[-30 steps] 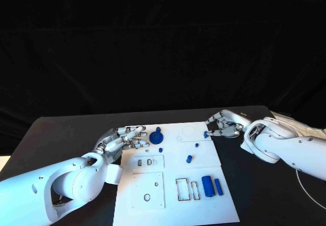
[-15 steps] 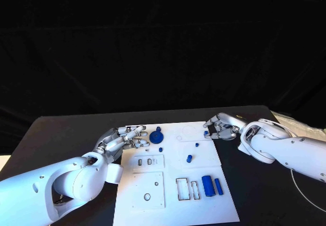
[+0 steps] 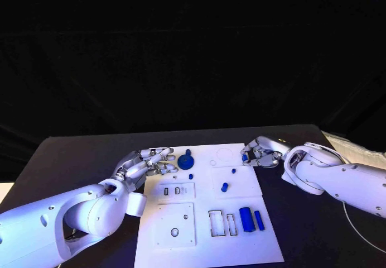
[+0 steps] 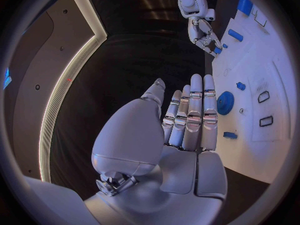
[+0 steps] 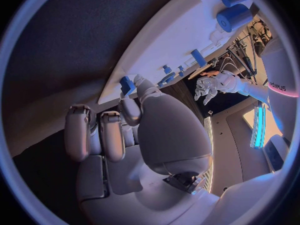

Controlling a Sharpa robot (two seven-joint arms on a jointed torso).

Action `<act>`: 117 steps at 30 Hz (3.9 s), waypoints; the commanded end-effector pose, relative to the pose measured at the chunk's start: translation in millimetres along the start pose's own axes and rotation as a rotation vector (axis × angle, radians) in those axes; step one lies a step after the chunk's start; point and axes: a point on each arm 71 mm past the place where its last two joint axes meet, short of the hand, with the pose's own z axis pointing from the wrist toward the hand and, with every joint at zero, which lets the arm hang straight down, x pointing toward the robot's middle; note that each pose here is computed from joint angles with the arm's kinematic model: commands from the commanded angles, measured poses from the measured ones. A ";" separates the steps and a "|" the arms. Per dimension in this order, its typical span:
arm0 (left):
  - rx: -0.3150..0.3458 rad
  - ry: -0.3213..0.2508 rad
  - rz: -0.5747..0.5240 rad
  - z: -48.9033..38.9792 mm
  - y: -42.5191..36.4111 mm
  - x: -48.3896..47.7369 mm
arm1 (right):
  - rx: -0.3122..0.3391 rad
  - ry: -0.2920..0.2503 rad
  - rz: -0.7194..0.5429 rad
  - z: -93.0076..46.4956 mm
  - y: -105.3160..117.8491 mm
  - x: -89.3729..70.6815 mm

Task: Assemble the parts on the task board

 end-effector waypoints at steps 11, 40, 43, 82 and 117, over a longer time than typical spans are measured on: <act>0.005 0.018 -0.009 0.8 -0.6 2.0 | 0.008 0.024 -0.018 1.2 -3.0 3.6; 0.005 0.011 -0.006 1.4 -0.4 -0.3 | 0.067 -0.094 0.083 4.0 15.8 -5.9; 0.006 0.006 -0.004 2.0 -0.2 -2.2 | 0.065 -0.104 0.094 4.5 26.0 -9.4; 0.017 -0.052 0.020 7.2 0.8 -24.8 | -0.197 0.150 -0.083 33.9 190.7 95.8; 0.015 -0.046 0.016 6.5 0.8 -23.5 | -0.187 0.193 -0.123 30.1 188.6 106.6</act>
